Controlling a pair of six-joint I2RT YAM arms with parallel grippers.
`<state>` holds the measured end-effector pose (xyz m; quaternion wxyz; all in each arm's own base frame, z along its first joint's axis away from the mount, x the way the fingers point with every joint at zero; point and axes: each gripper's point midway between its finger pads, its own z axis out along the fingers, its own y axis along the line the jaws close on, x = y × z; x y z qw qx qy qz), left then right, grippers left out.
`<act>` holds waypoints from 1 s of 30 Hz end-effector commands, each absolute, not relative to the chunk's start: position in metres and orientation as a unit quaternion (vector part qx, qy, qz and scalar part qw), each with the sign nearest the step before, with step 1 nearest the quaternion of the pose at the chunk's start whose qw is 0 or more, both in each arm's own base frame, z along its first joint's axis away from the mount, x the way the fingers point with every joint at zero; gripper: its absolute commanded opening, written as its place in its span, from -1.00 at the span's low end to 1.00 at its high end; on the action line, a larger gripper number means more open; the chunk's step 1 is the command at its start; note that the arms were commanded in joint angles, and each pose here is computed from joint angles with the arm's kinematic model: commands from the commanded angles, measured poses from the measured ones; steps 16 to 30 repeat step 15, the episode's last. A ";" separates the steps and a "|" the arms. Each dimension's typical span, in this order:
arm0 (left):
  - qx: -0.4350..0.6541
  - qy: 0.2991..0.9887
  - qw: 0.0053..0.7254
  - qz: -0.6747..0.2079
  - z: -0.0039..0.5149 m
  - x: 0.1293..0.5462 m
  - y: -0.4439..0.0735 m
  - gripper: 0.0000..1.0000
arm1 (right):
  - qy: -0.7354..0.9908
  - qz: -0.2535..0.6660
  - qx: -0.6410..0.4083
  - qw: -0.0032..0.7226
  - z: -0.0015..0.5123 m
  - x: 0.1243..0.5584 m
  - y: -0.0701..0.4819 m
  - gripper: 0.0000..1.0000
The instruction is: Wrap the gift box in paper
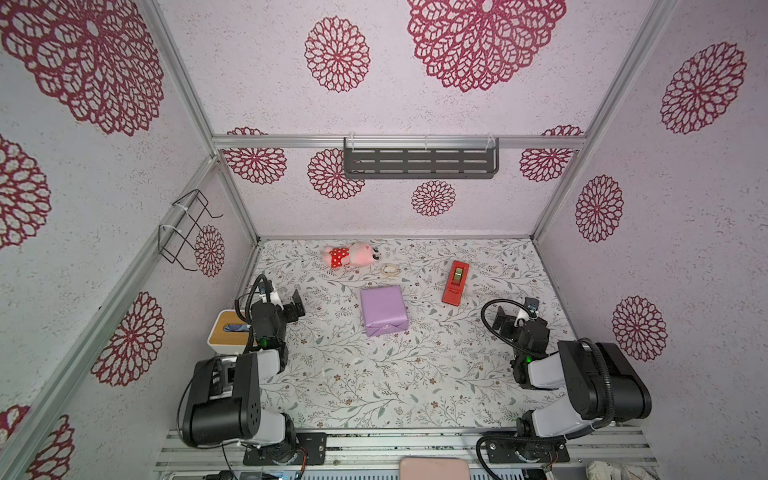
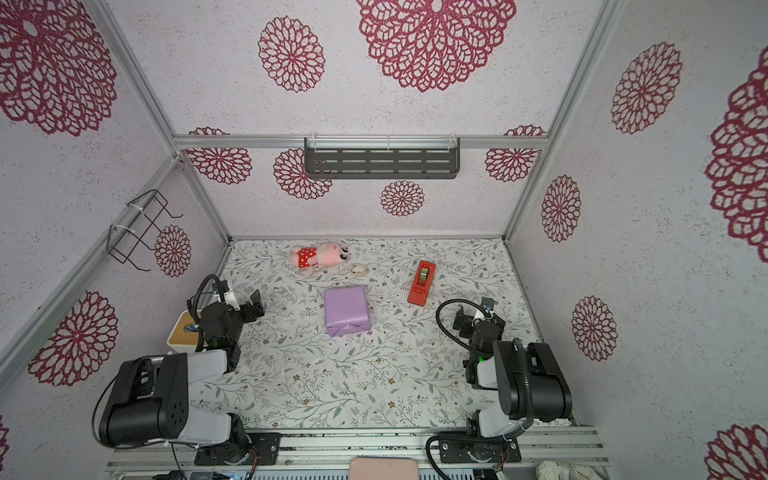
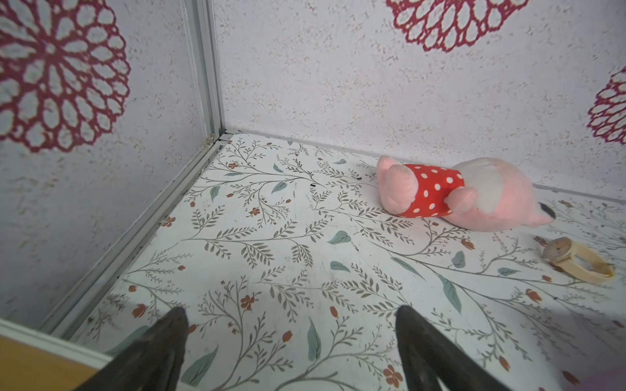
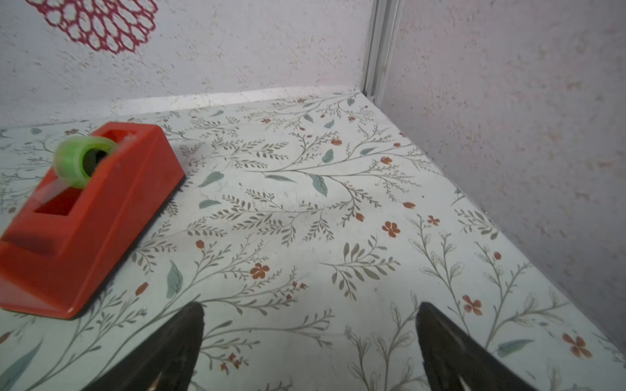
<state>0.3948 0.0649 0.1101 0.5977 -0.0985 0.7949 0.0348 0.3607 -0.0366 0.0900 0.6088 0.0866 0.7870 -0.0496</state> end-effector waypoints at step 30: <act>-0.107 0.786 0.607 0.054 0.119 0.405 0.075 0.95 | 0.769 -0.032 0.048 0.637 0.114 0.378 -0.022 0.98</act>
